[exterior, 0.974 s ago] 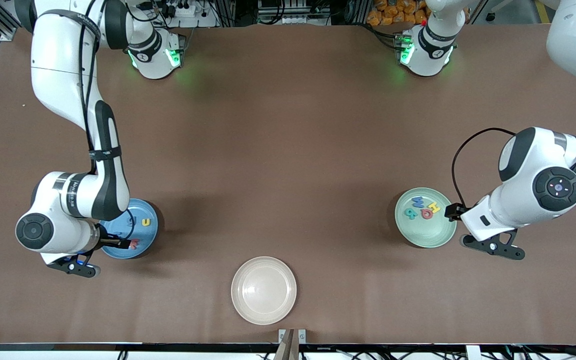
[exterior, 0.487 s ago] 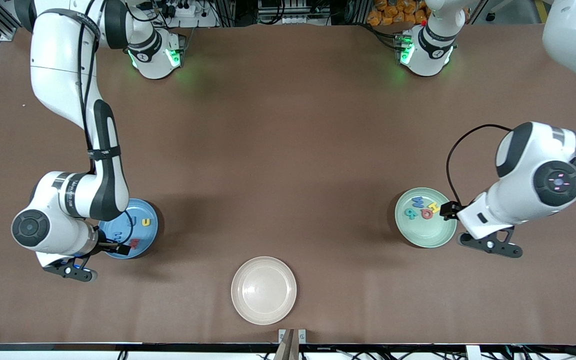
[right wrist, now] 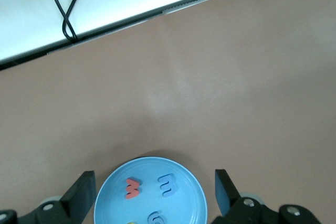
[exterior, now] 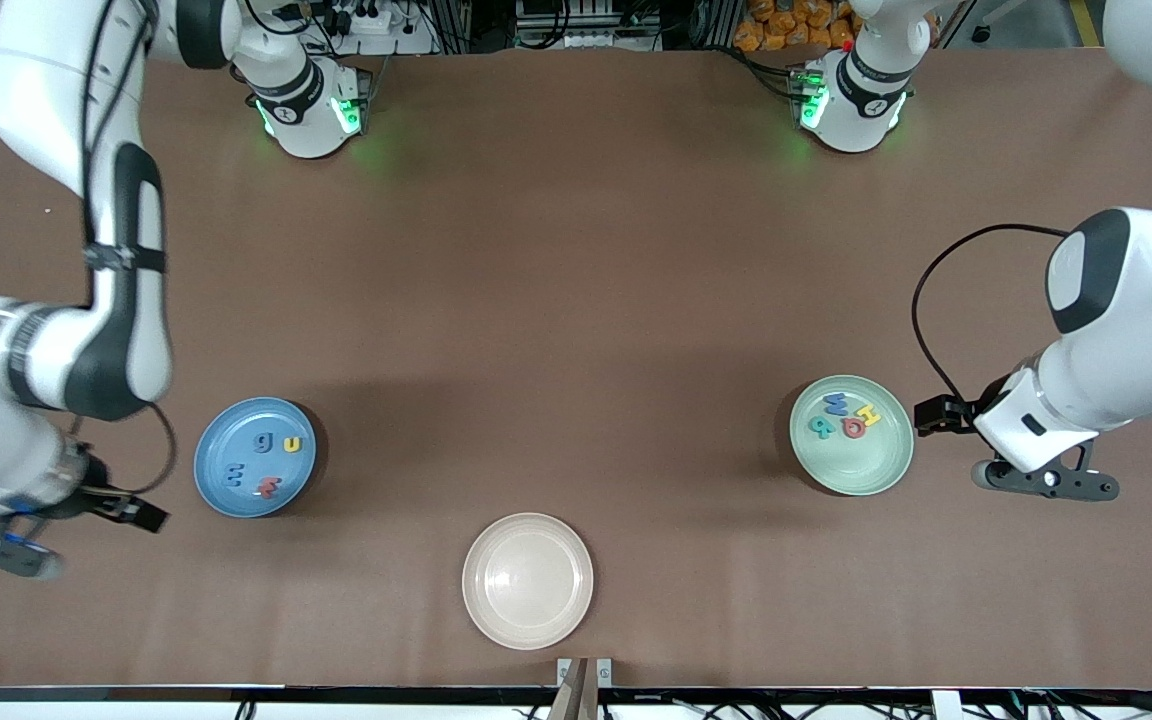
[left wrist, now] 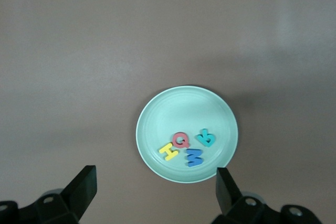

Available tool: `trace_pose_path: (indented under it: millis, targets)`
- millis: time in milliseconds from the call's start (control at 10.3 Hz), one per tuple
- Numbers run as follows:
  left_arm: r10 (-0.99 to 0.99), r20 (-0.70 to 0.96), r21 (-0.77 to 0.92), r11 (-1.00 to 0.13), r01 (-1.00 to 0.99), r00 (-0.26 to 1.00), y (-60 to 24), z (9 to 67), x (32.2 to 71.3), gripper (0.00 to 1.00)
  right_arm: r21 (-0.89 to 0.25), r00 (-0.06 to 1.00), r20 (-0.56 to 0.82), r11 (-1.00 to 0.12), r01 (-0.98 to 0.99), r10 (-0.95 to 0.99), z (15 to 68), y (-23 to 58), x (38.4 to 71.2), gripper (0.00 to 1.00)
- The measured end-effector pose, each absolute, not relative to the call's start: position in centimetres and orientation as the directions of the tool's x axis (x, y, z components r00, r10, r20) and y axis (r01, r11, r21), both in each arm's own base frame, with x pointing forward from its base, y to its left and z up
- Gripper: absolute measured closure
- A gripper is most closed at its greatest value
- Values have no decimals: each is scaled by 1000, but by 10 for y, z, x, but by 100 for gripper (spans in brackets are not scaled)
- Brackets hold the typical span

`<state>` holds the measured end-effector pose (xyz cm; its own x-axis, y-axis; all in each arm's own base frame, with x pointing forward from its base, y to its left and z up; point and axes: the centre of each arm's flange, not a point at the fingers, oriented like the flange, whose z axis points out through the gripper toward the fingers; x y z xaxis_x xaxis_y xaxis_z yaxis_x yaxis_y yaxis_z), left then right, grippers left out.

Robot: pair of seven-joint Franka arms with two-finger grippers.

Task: Sort upper and lower case letters into plates

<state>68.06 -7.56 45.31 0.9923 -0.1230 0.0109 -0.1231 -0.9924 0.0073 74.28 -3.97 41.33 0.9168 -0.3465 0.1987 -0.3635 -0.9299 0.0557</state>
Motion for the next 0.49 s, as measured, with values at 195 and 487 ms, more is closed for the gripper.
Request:
trace_pose_path:
  millis: [195,487]
  targets:
    - [-76,8,23,-997,-76,997,-69,476,672,0,56,924,181,-934,-352,-337,406,-30,742,0]
    - [-76,1,1,-997,-76,997,-75,504,657,0,31,943,134,-950,-310,-303,396,-3,740,0]
